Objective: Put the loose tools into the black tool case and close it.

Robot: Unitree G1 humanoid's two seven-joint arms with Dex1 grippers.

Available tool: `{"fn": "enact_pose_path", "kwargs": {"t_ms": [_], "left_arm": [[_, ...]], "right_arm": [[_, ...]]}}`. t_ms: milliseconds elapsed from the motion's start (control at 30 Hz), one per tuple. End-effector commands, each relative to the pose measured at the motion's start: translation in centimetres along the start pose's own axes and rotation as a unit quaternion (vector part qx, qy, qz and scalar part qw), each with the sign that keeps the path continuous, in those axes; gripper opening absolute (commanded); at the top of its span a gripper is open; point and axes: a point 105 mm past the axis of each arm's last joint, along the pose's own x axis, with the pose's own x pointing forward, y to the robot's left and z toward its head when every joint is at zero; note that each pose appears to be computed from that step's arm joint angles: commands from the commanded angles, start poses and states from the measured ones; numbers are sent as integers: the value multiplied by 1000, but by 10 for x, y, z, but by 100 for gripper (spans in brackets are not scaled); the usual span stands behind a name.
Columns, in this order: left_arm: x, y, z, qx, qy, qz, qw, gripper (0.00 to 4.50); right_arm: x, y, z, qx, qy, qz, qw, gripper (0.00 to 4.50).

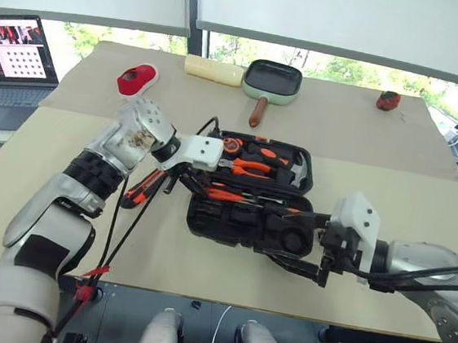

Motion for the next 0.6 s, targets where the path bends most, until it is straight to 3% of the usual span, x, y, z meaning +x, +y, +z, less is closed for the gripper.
{"fn": "enact_pose_path", "kwargs": {"t_ms": [33, 167, 600], "left_arm": [[3, 9, 14, 25, 8, 8, 1000, 43], [10, 13, 18, 5, 9, 7, 1000, 43], [29, 11, -2, -61, 78, -15, 995, 43]], "right_arm": [[-4, 3, 10, -16, -17, -15, 1000, 450], [-3, 3, 10, -16, -18, -22, 999, 450], [-2, -2, 16, -19, -32, -36, 999, 450]]}}
